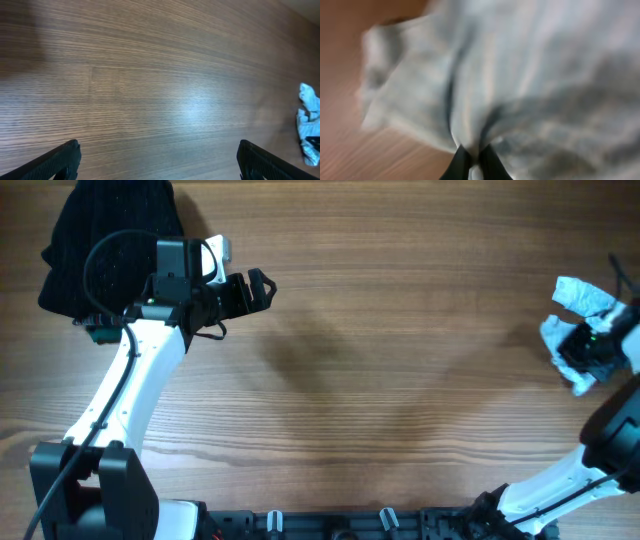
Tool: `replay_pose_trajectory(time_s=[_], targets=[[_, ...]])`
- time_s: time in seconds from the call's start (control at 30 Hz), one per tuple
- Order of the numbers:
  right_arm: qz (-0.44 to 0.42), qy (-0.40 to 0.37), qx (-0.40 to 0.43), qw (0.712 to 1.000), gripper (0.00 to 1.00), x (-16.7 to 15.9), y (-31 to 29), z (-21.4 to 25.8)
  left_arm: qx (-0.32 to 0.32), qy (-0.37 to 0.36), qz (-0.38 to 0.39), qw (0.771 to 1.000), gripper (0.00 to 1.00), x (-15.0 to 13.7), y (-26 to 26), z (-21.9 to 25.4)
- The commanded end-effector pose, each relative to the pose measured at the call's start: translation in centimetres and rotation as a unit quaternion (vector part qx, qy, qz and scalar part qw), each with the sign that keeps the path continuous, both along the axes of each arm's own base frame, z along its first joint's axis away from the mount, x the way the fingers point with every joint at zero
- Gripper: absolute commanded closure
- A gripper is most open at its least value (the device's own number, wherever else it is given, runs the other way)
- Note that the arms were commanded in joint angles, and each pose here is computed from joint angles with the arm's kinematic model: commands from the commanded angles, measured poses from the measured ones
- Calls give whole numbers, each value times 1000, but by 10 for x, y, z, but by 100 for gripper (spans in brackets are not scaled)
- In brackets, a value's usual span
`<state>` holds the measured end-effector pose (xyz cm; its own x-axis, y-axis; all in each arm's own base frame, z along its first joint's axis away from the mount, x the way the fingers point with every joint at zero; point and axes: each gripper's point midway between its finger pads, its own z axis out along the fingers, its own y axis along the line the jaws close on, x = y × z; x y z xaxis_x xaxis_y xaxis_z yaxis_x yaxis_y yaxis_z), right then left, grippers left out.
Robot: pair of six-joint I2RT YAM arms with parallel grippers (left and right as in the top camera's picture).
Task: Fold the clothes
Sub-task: 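Lift the shirt with the right gripper and drag it to table center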
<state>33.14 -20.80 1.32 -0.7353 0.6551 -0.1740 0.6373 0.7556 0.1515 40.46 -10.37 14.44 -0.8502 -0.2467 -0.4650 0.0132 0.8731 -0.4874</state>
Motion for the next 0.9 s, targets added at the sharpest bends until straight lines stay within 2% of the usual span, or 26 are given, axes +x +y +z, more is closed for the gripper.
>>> replay_pose_trajectory(time_s=[0.0,0.2,0.3,0.4,0.57,0.73,0.87], targets=[[98,-102,-20,990,96,63,46,80,28,-12,26,999,0,10,12,3],[226,-198,-23,953,96,109,150,181,36,-12,54,998,0,14,33,2],[284,-241,-25,928,96,117,205,227,36,-10,73,997,0,16,50,2],[312,-270,-21,911,96,117,242,251,36,-7,87,996,0,16,62,1],[336,-280,20,899,96,106,278,261,37,-1,97,995,0,15,70,0],[398,-252,110,875,96,74,330,256,36,-9,97,995,0,18,70,2],[433,-238,136,858,96,56,359,256,36,-12,97,995,0,19,70,3]])
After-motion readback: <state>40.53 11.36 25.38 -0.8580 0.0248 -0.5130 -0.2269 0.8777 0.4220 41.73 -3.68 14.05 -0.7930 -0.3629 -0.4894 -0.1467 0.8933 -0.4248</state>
